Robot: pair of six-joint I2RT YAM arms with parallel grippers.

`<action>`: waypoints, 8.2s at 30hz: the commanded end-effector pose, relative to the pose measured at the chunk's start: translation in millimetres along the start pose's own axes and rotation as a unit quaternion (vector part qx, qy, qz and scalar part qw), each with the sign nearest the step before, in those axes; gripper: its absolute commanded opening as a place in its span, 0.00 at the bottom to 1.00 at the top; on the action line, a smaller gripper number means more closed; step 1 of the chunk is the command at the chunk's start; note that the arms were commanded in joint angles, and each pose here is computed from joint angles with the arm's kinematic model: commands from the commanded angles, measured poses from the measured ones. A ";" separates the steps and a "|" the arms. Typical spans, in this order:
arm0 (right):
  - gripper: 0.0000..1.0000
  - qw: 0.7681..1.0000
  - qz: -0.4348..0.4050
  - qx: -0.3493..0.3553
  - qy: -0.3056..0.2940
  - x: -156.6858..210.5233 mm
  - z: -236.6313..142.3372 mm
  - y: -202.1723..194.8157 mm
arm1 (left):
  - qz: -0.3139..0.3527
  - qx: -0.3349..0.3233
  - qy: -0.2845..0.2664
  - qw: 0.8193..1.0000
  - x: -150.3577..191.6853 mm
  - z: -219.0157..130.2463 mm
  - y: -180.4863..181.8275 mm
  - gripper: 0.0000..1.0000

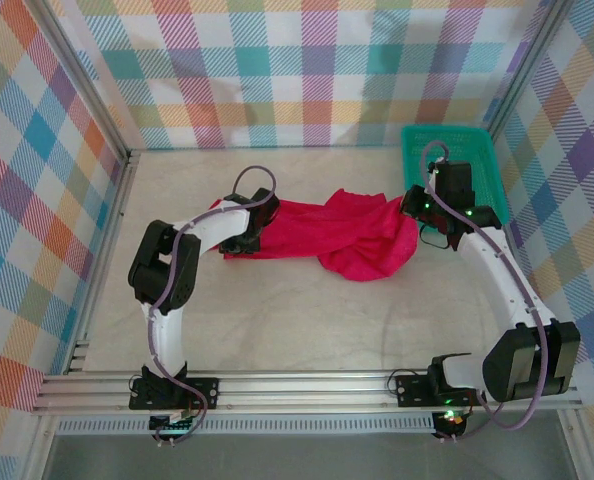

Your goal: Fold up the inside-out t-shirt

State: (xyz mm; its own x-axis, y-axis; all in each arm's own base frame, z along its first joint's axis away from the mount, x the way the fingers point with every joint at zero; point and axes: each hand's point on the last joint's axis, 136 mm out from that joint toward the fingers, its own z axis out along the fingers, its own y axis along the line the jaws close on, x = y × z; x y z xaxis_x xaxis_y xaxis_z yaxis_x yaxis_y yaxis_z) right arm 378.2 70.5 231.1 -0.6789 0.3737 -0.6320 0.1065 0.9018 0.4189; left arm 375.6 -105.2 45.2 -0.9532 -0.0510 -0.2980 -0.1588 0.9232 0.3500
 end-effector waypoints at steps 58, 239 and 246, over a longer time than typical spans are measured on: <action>0.00 0.868 -0.140 -0.244 -0.409 -157.3 -406.8 161.4 | -0.430 0.460 -0.510 0.586 -97.2 -513.5 398.7 0.00; 0.19 0.984 0.000 -0.077 0.159 -7.6 294.5 113.4 | -0.328 0.325 0.059 0.885 -64.2 1.1 48.4 0.67; 0.44 0.978 0.018 -0.121 0.170 -20.9 278.8 124.7 | -0.323 0.304 0.059 0.894 -57.2 -1.9 60.7 0.67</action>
State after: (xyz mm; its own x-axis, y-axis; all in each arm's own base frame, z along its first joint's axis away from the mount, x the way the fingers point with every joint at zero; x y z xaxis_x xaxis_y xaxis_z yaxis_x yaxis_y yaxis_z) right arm 613.9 233.3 88.1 -0.8783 0.2660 -0.3973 0.0020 0.8330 0.5533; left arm 429.7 -56.6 70.4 -0.7410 -0.6590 -0.1290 -0.5538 0.7084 -0.4376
